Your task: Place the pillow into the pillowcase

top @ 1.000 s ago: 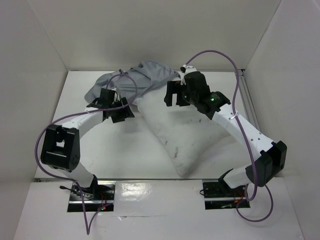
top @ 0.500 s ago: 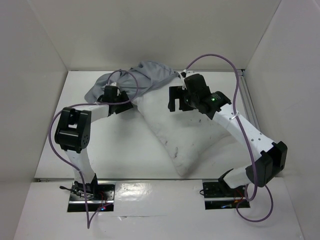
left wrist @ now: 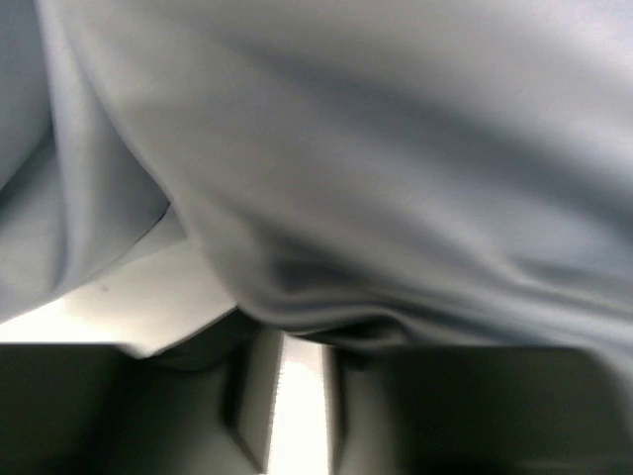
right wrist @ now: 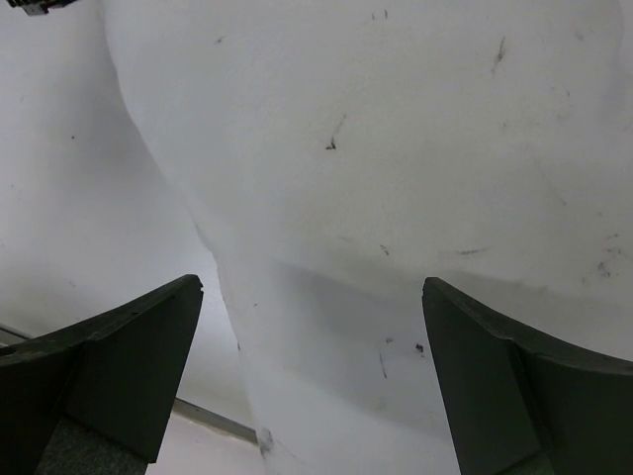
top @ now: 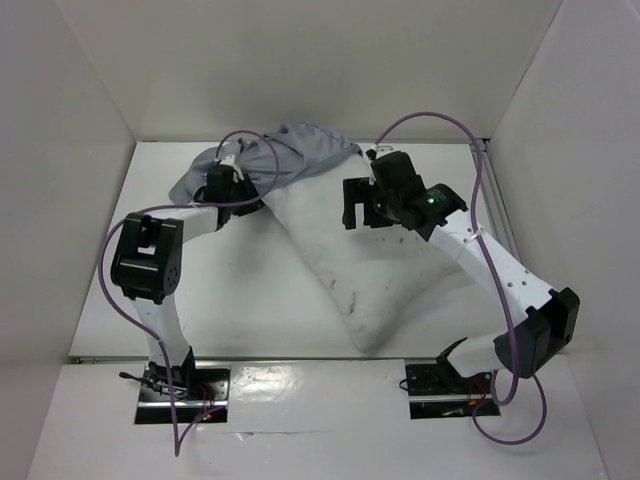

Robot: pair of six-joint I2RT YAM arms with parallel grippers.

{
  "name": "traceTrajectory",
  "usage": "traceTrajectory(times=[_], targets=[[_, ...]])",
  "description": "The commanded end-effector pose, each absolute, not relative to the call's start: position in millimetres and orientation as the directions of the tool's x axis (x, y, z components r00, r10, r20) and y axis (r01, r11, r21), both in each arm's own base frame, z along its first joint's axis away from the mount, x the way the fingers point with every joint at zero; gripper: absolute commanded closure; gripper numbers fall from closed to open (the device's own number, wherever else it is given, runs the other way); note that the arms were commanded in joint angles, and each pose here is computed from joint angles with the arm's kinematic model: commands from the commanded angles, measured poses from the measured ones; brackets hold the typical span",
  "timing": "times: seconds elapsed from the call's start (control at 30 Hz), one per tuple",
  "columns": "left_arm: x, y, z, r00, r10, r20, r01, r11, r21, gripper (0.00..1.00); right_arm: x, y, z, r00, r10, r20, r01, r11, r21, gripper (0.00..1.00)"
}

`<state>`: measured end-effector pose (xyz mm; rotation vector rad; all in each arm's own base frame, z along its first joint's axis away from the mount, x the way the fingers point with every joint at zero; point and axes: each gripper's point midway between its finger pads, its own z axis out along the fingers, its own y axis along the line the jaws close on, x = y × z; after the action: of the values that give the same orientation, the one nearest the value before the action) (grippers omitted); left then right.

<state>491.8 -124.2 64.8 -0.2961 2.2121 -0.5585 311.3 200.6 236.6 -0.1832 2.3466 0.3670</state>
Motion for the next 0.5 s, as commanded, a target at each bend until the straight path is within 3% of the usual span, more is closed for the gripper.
traceTrajectory(times=[0.0, 0.1, 0.3, 0.4, 0.47], targets=[[512, -129, 96, -0.561, -0.387, -0.732, 0.068, 0.860, -0.506, 0.69, 303, 195, 231, -0.745, -0.039, -0.666, -0.227, 0.953, 0.199, 0.00], [512, -130, 95, -0.586, -0.393, -0.709, 0.071, 0.846, -0.528, 0.98, 286, 182, 218, -0.790, -0.092, -0.606, -0.224, 0.964, 0.145, 0.00], [499, -138, 121, -0.585, -0.365, -0.725, 0.144, 0.832, -0.536, 1.00, 237, 176, 192, -0.878, -0.196, -0.437, -0.302, 0.935, 0.187, 0.00], [478, -150, 138, -0.589, -0.329, -0.738, 0.201, 0.825, -0.529, 1.00, 226, 181, 162, -0.917, -0.165, -0.362, -0.262, 0.936, 0.236, 0.00], [465, -162, 145, -0.600, -0.303, -0.740, 0.227, 0.823, -0.521, 1.00, 245, 200, 162, -0.894, -0.111, -0.434, -0.259, 0.918, 0.299, 0.00]])
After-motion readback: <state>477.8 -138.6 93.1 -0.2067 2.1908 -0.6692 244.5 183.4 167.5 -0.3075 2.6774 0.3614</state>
